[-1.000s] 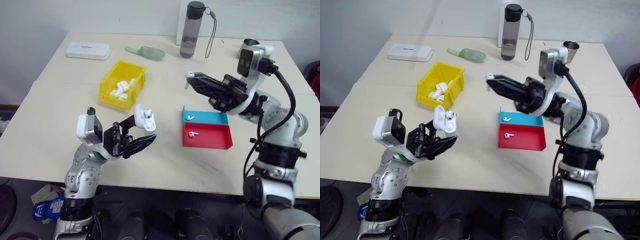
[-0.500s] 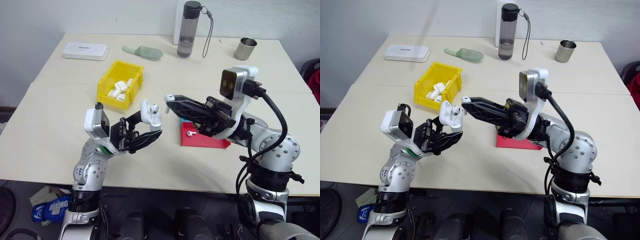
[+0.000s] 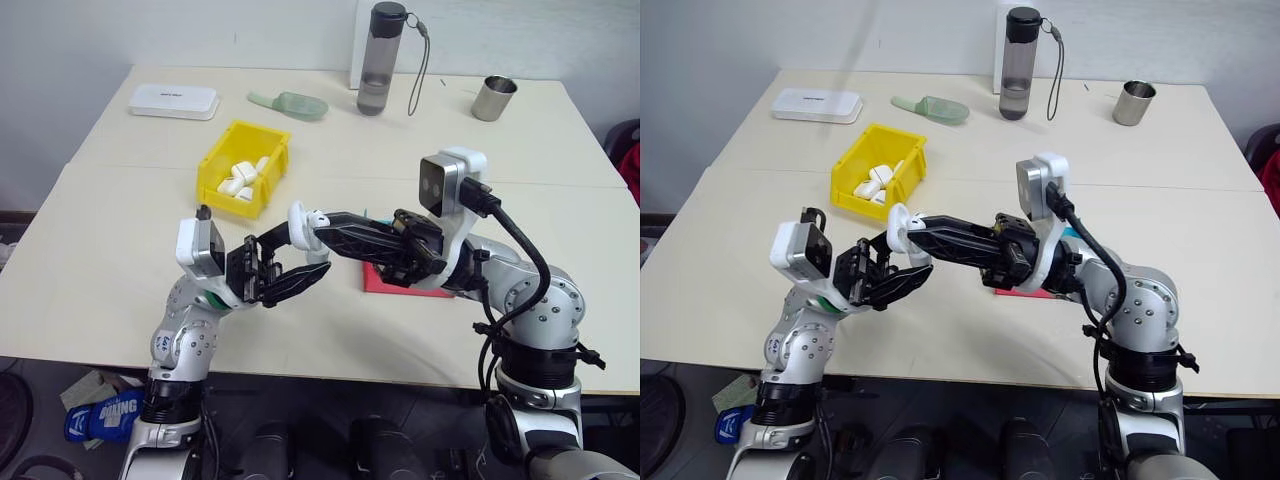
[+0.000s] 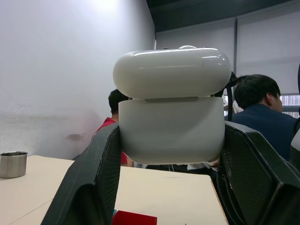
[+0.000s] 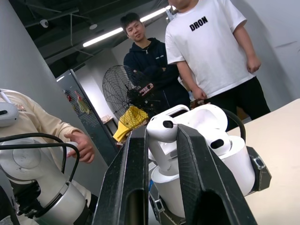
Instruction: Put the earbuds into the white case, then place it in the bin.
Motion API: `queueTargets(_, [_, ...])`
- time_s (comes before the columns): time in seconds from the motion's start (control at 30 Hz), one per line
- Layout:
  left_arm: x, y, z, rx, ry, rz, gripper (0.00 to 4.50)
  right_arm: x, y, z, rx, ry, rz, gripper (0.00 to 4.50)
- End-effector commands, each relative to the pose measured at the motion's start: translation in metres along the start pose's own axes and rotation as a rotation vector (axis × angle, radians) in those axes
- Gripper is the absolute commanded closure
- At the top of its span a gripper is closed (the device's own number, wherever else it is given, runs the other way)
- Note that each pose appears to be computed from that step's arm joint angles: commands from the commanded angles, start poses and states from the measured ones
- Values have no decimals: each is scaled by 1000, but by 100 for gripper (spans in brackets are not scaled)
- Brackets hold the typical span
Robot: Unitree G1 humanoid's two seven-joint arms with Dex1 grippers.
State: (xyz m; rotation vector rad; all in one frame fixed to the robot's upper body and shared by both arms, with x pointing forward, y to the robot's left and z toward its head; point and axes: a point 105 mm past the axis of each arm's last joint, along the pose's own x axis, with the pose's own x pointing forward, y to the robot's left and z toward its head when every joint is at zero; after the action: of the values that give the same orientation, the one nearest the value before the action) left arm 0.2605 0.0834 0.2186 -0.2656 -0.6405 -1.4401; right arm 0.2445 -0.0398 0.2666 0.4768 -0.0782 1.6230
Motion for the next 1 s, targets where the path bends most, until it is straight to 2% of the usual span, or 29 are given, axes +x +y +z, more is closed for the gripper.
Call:
queueTargets(0.03, [8, -1, 8, 44, -20, -31, 174, 0, 1, -4, -36, 34, -4, 406])
queueTargets(0.57, [11, 2, 11, 70, -29, -28, 174, -3, -4, -27, -50, 147, -26, 406])
queueTargets(0.77, [13, 2, 11, 79, -39, -29, 174, -5, -7, -27, -21, 139, -47, 406])
queueTargets(0.83, [14, 2, 12, 83, -45, -31, 174, -6, -3, -27, -35, 152, -26, 333])
queueTargets(1.0, [14, 1, 12, 85, -55, -31, 174, -14, 2, -17, -71, 156, -21, 191])
